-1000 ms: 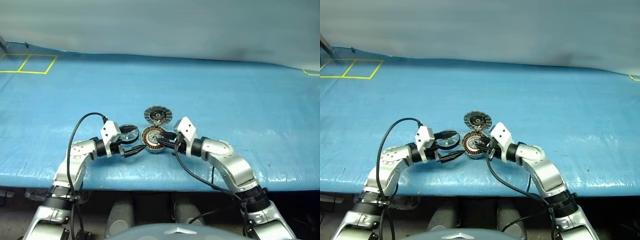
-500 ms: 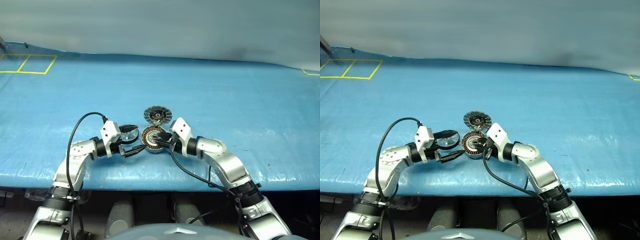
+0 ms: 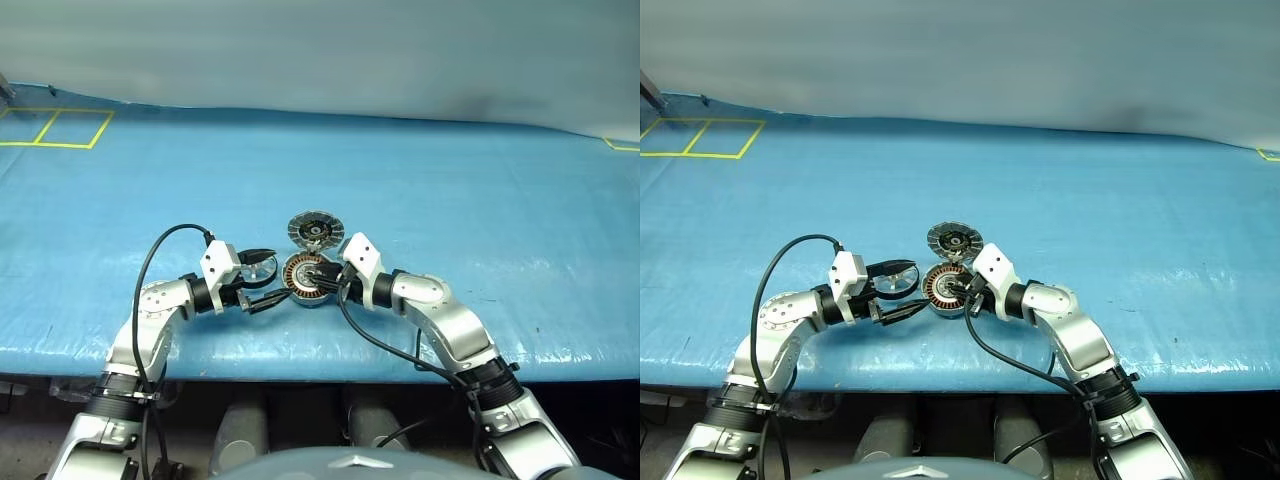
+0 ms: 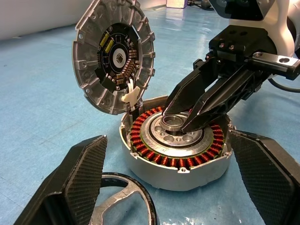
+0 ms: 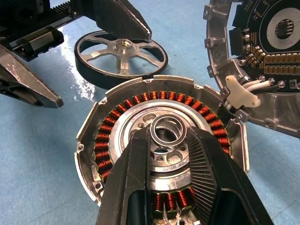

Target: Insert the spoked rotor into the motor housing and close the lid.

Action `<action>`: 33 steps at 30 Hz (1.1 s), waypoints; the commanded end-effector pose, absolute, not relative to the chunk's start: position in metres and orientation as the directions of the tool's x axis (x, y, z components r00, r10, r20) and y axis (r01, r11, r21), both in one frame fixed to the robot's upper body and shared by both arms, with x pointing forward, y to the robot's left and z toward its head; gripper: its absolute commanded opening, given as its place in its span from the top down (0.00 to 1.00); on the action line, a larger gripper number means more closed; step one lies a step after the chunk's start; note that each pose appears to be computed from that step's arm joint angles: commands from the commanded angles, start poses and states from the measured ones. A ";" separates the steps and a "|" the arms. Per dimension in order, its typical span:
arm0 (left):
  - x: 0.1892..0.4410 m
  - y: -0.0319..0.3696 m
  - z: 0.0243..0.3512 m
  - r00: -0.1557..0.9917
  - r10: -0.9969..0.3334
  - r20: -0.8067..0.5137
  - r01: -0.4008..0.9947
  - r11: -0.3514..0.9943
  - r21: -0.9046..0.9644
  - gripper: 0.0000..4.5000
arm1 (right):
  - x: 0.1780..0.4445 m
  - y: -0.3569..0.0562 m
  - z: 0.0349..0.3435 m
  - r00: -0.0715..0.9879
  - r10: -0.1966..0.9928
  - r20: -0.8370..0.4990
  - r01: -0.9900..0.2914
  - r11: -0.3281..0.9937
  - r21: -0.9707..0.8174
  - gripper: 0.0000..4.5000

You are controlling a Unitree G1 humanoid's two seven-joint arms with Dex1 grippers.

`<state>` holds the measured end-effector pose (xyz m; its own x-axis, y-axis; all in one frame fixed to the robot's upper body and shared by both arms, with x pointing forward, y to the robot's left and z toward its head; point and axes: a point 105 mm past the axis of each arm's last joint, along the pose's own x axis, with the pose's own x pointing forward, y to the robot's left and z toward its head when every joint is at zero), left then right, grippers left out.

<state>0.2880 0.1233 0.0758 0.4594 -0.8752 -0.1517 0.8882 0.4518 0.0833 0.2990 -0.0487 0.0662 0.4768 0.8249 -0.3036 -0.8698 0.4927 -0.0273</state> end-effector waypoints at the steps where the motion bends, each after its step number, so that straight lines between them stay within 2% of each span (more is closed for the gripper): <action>1: 0.289 0.123 0.087 0.459 -0.880 -0.123 0.887 0.444 0.129 0.00 | 0.298 -0.045 0.077 0.472 0.839 -0.272 -0.878 0.475 -0.061 0.83; 24: 0.291 0.122 0.087 0.460 -0.880 -0.121 0.886 0.444 0.135 0.00 | 0.294 -0.044 0.074 0.456 0.842 -0.288 -0.886 0.460 -0.058 0.83; 26: 0.291 0.122 0.087 0.460 -0.879 -0.121 0.885 0.445 0.135 0.00 | 0.294 -0.044 0.074 0.460 0.840 -0.289 -0.885 0.462 -0.064 0.65; 27: 0.291 0.122 0.087 0.461 -0.879 -0.121 0.885 0.445 0.135 0.00 | 0.295 -0.044 0.076 0.462 0.840 -0.284 -0.884 0.463 -0.067 0.62; 33: 0.291 0.122 0.087 0.462 -0.879 -0.122 0.885 0.446 0.136 0.00 | 0.295 -0.044 0.080 0.466 0.842 -0.271 -0.883 0.463 -0.082 0.62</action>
<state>0.2890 0.1228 0.0784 0.4604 -0.8762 -0.1428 0.8874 0.4501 0.0993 0.2952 -0.0462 0.0667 0.4593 0.8313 -0.3130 -0.8816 0.4696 -0.0465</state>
